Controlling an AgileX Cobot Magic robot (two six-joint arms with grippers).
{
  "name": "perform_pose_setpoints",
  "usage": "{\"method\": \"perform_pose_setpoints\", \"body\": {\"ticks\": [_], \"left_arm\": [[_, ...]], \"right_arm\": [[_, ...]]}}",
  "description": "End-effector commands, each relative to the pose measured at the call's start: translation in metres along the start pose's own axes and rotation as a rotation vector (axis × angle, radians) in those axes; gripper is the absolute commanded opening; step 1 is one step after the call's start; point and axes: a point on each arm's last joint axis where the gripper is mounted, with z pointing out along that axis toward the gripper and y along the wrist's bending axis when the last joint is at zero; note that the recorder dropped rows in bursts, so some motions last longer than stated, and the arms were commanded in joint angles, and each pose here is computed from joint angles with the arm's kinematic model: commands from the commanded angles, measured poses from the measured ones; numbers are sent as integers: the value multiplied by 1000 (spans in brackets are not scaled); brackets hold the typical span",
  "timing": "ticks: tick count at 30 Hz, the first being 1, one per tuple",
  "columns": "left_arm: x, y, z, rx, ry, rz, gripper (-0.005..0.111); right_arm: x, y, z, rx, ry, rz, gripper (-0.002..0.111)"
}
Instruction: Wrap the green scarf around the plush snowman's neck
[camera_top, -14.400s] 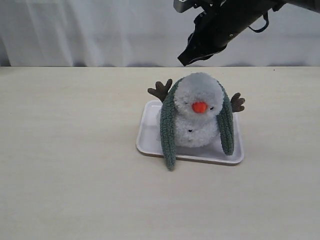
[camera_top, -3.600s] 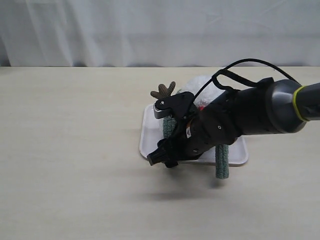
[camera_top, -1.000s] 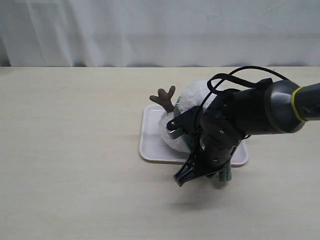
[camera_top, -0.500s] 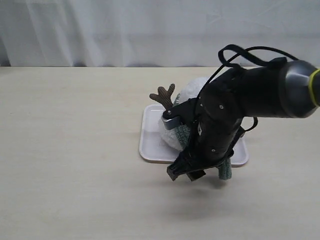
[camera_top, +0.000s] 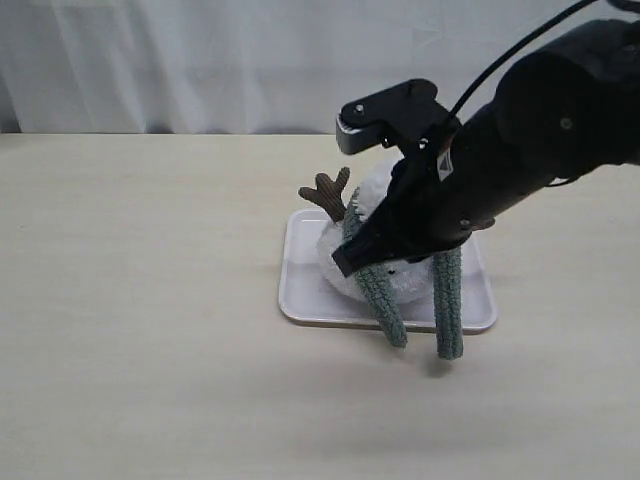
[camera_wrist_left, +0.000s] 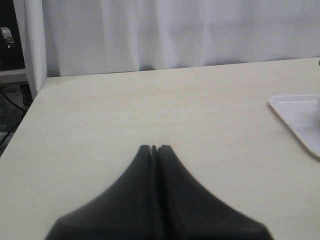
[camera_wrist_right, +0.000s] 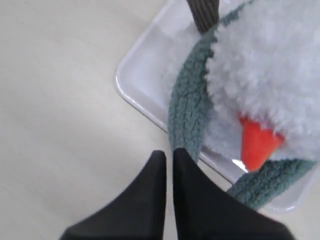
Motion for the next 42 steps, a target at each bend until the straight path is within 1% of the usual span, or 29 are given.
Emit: {"method": "perform_pose_setpoints", "body": {"ticks": [1,3,4,6,9,10,12,14,19,24,29,34,39,42], "left_arm": [[0,0,0,7,-7,-6,0],[0,0,0,7,-7,-6,0],[0,0,0,7,-7,-6,0],[0,0,0,7,-7,-6,0],[0,0,0,7,-7,-6,0],[0,0,0,7,-7,-6,0],[0,0,0,7,-7,-6,0],[0,0,0,7,-7,-6,0],[0,0,0,7,-7,-6,0],[0,0,0,7,-7,-6,0],[0,0,0,7,-7,-6,0],[0,0,0,7,-7,-6,0],[0,0,0,7,-7,-6,0],[0,0,0,7,-7,-6,0]], "right_arm": [[-25,-1,-13,1,-100,-13,4],[-38,-2,-15,4,-125,-3,4],[-50,-3,-13,24,-138,7,4],[-58,-6,-8,61,-124,18,4],[-69,-8,2,147,-77,-2,4],[-71,-6,8,202,-50,-14,4],[-74,-1,15,283,-22,-33,4],[-76,7,24,328,4,-74,4],[-79,14,52,330,78,-73,4],[-73,16,83,339,147,-94,4],[-70,16,96,353,178,-112,4],[-71,16,91,356,167,-113,4],[-77,16,64,327,111,-75,4],[-74,14,47,325,111,-59,4]]}}
